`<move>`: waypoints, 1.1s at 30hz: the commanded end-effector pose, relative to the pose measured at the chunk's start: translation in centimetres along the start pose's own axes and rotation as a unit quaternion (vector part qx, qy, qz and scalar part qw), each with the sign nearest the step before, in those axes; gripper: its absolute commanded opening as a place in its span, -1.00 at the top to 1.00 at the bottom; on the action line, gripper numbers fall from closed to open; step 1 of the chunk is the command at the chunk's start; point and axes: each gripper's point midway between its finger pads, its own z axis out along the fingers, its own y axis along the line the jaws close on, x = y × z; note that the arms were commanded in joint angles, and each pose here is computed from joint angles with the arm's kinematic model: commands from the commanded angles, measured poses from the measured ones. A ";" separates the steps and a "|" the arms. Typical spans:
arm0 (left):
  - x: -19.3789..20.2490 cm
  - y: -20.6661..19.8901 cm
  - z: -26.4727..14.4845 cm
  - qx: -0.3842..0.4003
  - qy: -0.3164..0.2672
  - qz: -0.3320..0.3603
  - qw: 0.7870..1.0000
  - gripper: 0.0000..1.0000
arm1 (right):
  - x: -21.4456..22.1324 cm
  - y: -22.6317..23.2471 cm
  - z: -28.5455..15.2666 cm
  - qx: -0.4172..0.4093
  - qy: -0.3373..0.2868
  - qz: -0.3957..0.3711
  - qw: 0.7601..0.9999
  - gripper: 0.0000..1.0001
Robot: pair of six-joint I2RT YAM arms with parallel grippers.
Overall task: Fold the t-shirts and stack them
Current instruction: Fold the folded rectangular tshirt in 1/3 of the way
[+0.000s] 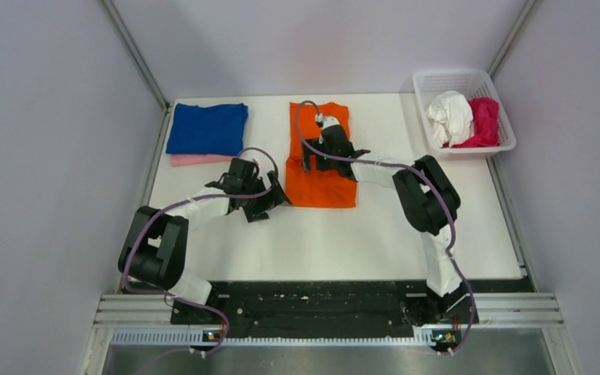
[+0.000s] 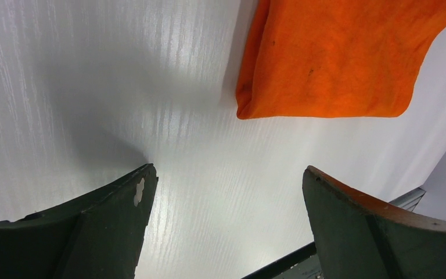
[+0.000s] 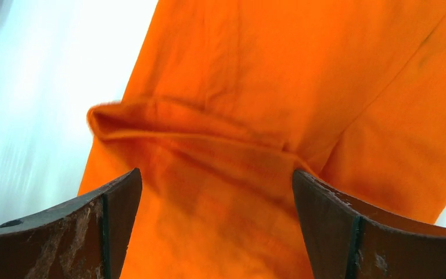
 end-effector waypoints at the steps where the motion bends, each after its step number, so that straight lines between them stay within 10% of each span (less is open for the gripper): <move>1: -1.0 -0.5 -0.5 0.003 -0.023 0.014 1.000 -0.98 | -7.1 -2.6 1.5 0.021 -0.069 -0.003 0.997 -0.97; 7: -1.4 -0.7 0.1 0.003 -0.020 0.009 1.000 -0.98 | -10.8 -2.2 -2.4 0.002 -0.088 -0.029 0.996 -0.97; 17: -1.9 -2.2 1.5 0.021 -0.005 0.014 1.000 -0.98 | 0.5 3.8 -8.5 -0.138 0.007 0.011 0.990 -0.97; 33: -1.5 -0.9 2.5 -0.005 0.006 0.010 1.000 -0.98 | -1.7 -0.5 -1.4 -0.044 -0.021 0.028 0.998 -0.97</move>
